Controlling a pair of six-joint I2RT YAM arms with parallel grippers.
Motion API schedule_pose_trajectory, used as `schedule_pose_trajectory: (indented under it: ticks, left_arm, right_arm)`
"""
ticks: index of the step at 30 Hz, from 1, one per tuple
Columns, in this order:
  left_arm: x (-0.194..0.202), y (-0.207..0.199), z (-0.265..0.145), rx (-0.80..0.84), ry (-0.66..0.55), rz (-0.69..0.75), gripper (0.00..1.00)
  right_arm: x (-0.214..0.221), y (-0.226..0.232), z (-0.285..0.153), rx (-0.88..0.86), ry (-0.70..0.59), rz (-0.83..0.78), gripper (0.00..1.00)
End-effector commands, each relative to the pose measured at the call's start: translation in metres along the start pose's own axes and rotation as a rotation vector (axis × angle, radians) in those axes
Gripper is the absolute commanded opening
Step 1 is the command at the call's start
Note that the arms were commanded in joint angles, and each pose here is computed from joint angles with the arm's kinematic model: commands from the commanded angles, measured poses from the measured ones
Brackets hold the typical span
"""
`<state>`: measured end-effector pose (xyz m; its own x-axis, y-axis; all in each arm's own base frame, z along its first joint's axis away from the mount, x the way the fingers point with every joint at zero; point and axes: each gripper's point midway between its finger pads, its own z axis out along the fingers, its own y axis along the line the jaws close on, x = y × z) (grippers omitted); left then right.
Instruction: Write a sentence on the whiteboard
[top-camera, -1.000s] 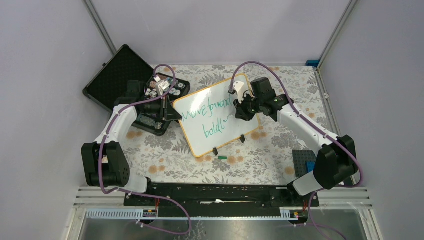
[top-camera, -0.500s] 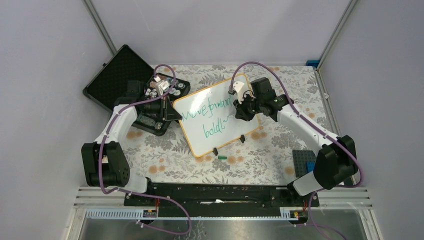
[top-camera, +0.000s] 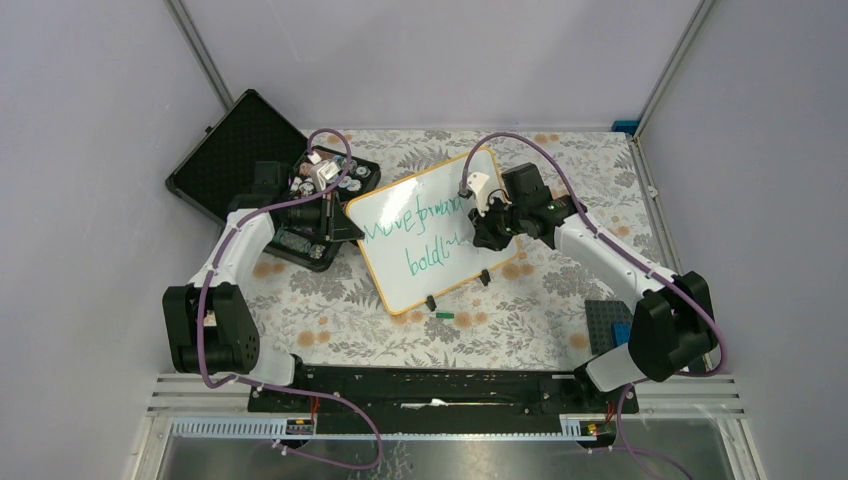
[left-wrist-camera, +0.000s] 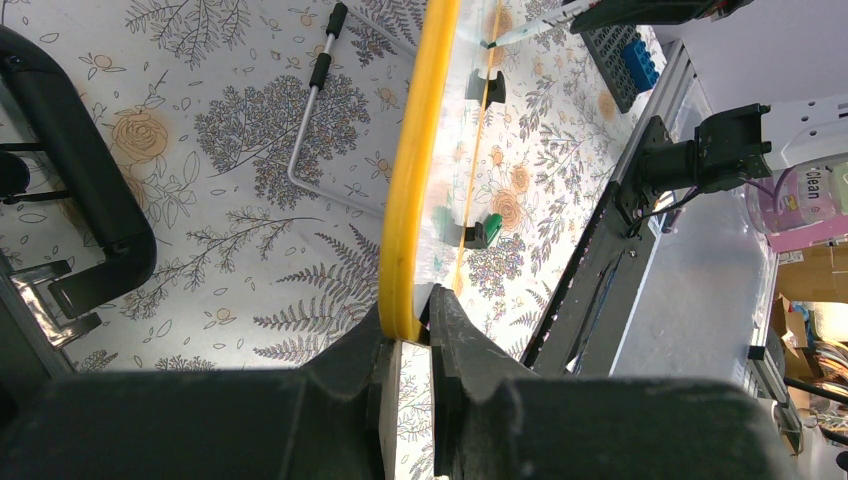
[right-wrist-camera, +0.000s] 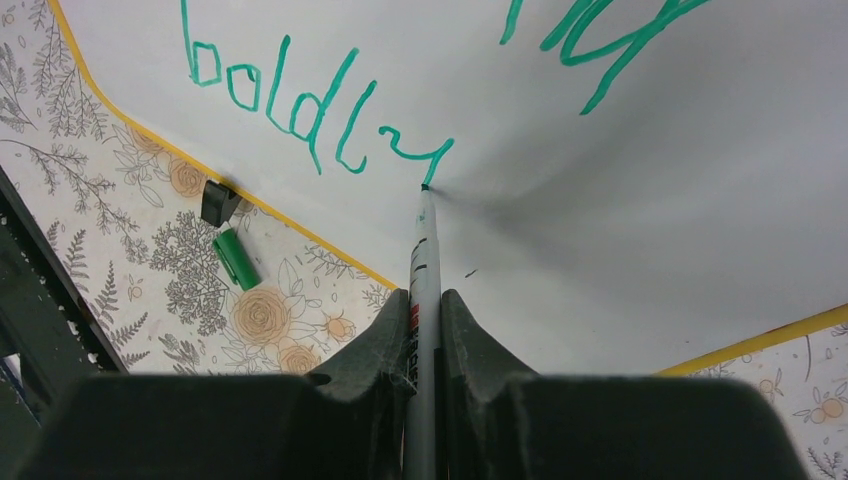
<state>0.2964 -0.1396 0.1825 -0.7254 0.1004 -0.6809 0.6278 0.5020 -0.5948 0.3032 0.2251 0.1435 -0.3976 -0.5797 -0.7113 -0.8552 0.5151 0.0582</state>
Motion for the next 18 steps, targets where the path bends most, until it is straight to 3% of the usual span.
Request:
schedule_pose_trajectory:
  ticks: [1,18]
  left_arm:
    - [-0.004,0.024,0.004,-0.086,0.011,0.126,0.0]
    - [-0.003,0.024,0.004,-0.081,0.013,0.124,0.0]
  right_arm:
    - [0.001,0.0,-0.003,0.001,-0.018,-0.021,0.0]
    - [0.026,0.014,0.003,-0.049,0.02,-0.002,0.0]
